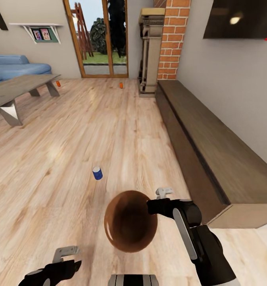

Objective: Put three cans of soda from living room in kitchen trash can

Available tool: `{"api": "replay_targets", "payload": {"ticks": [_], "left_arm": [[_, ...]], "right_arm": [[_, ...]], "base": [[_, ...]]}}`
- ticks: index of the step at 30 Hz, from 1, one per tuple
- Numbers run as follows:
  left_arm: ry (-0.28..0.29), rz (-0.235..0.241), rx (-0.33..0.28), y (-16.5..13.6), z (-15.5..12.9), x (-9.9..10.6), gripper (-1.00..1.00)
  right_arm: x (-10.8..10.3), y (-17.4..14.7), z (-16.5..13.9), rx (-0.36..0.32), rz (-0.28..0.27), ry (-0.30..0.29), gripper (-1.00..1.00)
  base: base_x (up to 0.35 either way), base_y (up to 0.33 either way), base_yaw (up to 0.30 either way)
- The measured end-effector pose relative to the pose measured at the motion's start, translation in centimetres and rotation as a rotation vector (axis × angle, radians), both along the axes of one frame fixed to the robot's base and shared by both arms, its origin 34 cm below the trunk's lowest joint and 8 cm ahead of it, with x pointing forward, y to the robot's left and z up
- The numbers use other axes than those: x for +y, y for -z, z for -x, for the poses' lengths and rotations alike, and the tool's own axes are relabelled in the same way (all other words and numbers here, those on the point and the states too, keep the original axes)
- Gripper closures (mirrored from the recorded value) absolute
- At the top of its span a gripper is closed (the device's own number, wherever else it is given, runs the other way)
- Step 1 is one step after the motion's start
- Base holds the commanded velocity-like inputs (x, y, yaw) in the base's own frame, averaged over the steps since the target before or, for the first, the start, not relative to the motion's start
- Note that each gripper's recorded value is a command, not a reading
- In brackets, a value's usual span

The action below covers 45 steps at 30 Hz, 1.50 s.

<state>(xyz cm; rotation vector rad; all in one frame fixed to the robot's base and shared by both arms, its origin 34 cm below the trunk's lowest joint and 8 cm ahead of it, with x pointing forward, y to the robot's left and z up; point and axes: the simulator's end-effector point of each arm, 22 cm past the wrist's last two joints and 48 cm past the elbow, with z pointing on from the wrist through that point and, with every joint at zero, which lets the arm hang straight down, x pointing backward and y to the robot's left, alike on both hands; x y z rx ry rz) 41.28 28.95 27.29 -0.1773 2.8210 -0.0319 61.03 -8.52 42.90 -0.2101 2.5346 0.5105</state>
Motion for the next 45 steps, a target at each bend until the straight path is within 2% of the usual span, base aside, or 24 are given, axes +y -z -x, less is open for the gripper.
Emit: {"api": "replay_targets", "payload": {"ticks": [45], "left_arm": [[-0.005, -0.002, 0.000, -0.01, 0.00, 0.21, -1.00]], "right_arm": [[-0.13, 0.05, -0.03, -0.001, 0.007, 0.001, 1.00]], "base": [[0.337, 0.000, 0.002]]}}
